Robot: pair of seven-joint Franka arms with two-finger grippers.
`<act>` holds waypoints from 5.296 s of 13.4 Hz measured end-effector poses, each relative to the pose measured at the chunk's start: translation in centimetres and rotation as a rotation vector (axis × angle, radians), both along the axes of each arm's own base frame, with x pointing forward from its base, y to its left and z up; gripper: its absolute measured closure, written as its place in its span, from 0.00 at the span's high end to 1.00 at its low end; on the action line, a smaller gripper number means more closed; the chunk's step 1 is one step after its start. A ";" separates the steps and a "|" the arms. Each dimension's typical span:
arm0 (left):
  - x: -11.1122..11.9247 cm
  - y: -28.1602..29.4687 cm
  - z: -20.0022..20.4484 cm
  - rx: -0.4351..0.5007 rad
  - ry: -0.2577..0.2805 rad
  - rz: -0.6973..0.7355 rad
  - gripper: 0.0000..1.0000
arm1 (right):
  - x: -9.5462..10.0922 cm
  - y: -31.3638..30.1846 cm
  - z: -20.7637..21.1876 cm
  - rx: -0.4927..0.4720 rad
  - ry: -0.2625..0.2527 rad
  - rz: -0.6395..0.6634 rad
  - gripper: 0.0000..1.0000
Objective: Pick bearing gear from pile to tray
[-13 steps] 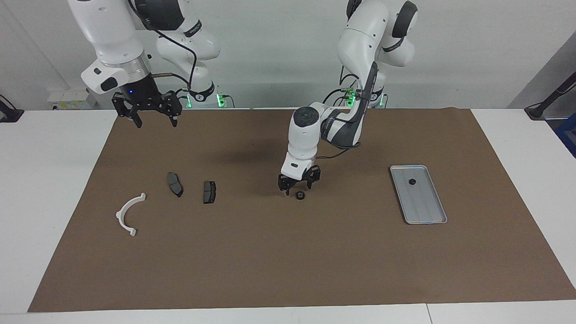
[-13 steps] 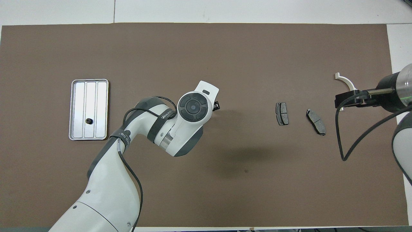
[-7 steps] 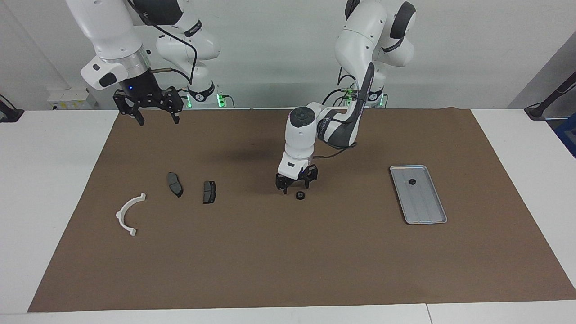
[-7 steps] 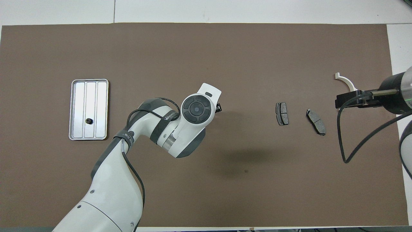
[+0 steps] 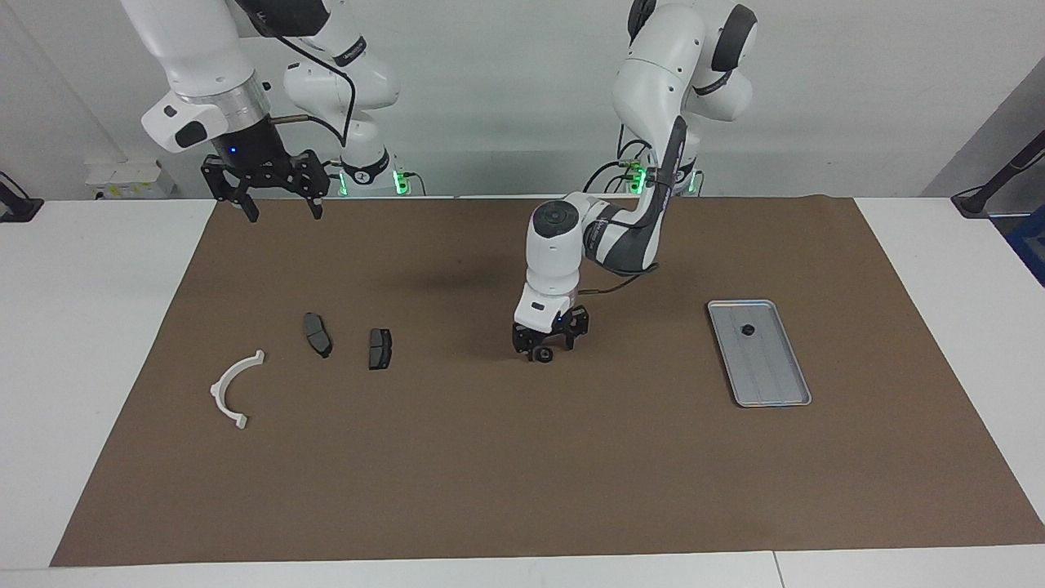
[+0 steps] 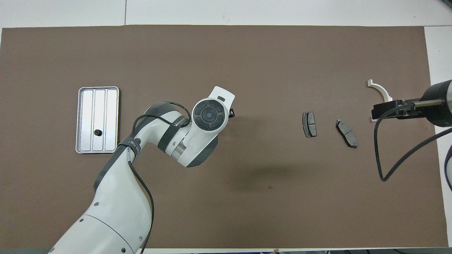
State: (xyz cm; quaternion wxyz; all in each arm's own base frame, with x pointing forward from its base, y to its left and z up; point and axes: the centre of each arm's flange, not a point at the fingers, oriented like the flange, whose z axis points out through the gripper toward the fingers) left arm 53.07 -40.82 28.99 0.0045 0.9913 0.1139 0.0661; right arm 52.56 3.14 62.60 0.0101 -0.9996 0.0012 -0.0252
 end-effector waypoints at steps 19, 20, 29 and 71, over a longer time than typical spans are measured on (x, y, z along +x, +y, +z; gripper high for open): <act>-0.6 -1.1 0.4 -0.010 -0.006 -0.001 0.41 | 0.0 0.0 -0.2 -0.007 0.003 0.001 1.00; -0.5 -1.1 0.5 -0.008 -0.007 -0.002 0.35 | 0.0 0.0 -0.2 -0.007 0.003 0.001 1.00; 7.0 12.1 9.9 0.091 0.011 -0.090 0.35 | 0.0 -0.1 -0.2 -0.007 0.003 0.000 1.00; 10.7 43.7 26.5 0.071 -0.057 -0.223 1.00 | 0.0 -0.6 -0.2 -0.006 0.003 -0.010 1.00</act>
